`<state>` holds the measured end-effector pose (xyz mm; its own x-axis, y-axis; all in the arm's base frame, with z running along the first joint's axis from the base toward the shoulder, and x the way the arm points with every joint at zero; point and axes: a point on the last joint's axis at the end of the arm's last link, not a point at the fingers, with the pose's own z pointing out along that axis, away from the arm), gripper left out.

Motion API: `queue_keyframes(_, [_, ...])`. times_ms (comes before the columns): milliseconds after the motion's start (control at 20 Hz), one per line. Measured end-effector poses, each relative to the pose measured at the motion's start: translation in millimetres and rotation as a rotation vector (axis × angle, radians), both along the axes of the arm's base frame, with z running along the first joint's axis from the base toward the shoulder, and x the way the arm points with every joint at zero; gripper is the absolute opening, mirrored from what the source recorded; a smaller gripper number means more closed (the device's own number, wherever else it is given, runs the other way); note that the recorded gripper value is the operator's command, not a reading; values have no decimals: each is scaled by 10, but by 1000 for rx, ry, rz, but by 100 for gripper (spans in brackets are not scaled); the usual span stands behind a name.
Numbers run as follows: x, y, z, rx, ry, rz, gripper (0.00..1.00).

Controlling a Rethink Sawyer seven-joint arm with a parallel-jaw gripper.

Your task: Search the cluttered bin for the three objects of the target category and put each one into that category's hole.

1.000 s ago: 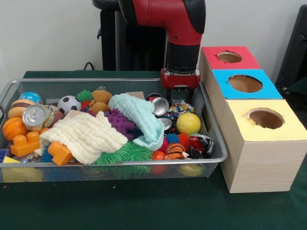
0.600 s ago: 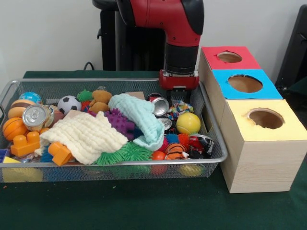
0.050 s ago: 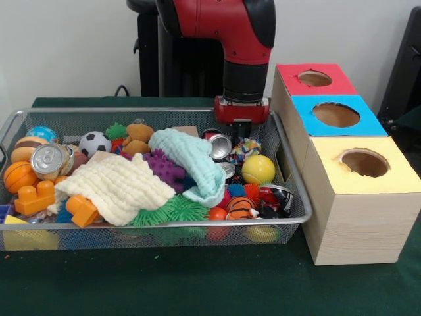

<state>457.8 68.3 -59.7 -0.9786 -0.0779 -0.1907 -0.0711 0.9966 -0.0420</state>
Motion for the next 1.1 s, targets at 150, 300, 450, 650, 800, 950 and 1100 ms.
queue_keyframes(150, [15,-16,22,3,-4,-6,0])
queue_keyframes(300, [82,-33,126,0,-15,-15,0])
queue_keyframes(450, [220,-10,338,-7,-18,-29,0])
queue_keyframes(650, [411,77,692,-8,13,-57,0])
queue_keyframes(800, [496,129,917,0,54,-79,0])
queue_keyframes(950, [580,142,1080,10,86,-102,0])
queue_keyframes(1100, [652,136,1173,16,96,-115,0])
